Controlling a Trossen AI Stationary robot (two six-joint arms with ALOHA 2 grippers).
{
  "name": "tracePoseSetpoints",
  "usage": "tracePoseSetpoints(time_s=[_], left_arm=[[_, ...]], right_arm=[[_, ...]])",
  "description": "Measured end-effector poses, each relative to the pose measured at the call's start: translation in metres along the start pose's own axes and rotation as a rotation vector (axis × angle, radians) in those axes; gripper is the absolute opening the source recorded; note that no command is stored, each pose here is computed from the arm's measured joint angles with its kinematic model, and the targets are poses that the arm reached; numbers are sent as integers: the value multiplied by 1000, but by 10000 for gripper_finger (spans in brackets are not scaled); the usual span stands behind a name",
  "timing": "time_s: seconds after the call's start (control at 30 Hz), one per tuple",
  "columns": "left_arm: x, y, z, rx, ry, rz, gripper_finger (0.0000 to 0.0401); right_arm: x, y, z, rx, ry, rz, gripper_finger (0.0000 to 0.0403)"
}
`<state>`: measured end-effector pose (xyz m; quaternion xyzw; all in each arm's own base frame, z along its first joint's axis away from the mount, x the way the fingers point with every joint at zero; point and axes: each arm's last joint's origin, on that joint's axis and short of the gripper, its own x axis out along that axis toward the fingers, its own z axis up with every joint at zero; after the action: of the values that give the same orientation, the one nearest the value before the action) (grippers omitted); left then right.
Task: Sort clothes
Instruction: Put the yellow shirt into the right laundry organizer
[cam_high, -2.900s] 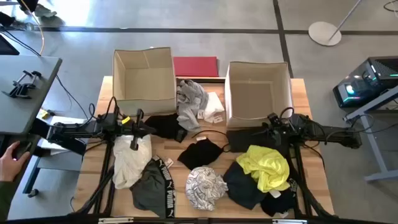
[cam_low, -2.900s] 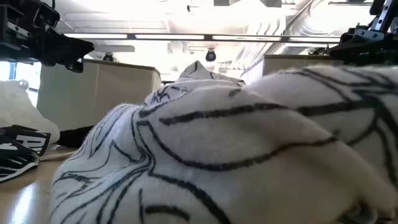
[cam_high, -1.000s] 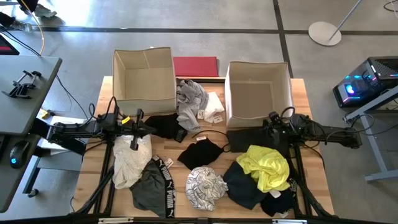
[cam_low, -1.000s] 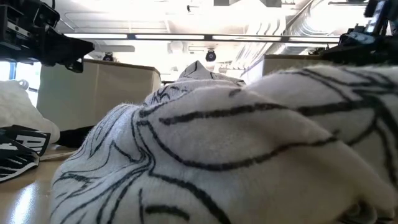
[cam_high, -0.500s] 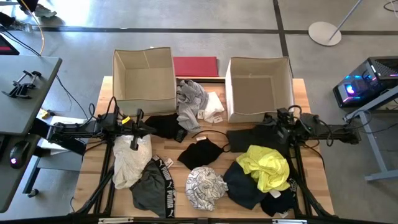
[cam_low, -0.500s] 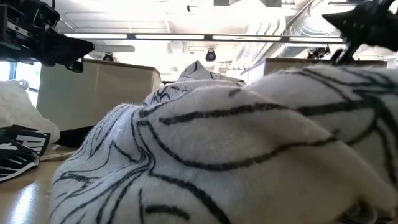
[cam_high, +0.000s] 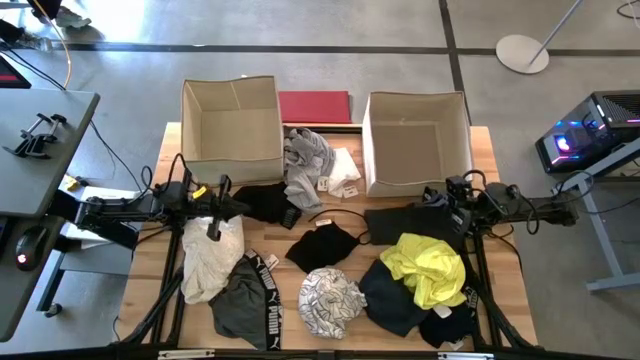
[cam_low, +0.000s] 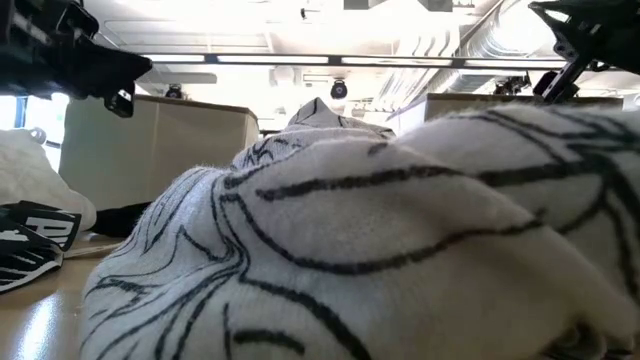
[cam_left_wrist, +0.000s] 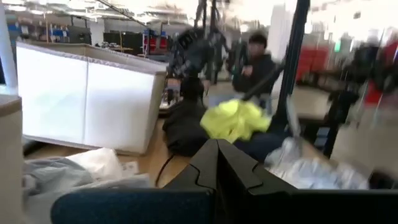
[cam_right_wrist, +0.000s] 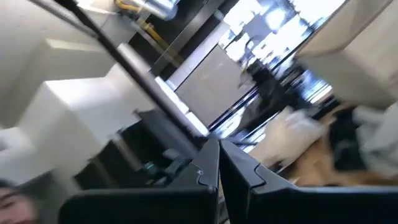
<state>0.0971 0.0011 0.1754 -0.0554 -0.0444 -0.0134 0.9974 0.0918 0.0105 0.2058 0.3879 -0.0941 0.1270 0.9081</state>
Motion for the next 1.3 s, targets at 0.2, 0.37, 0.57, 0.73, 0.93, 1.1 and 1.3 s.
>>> tracePoseSetpoints(time_s=[0.2,0.37,0.57,0.73,0.93,1.1,1.3], left_arm=[[-1,1,10,-269,-111,32,0],[-1,3,10,-291,-129,110,0],[-1,4,10,-305,-135,131,0],[-1,4,10,-305,-135,130,0],[-1,4,10,-305,-134,131,0],[-1,4,10,-305,-135,135,0],[-1,4,10,-305,-134,135,0]], right_arm=[[7,2,-16,56,241,99,0],[15,10,-27,16,444,163,0],[34,40,-22,-78,692,128,0],[52,63,-20,-153,985,-136,3],[70,74,-30,-121,1248,-524,64],[87,75,-42,-134,1309,-669,170],[88,58,-59,-190,1365,-886,275]])
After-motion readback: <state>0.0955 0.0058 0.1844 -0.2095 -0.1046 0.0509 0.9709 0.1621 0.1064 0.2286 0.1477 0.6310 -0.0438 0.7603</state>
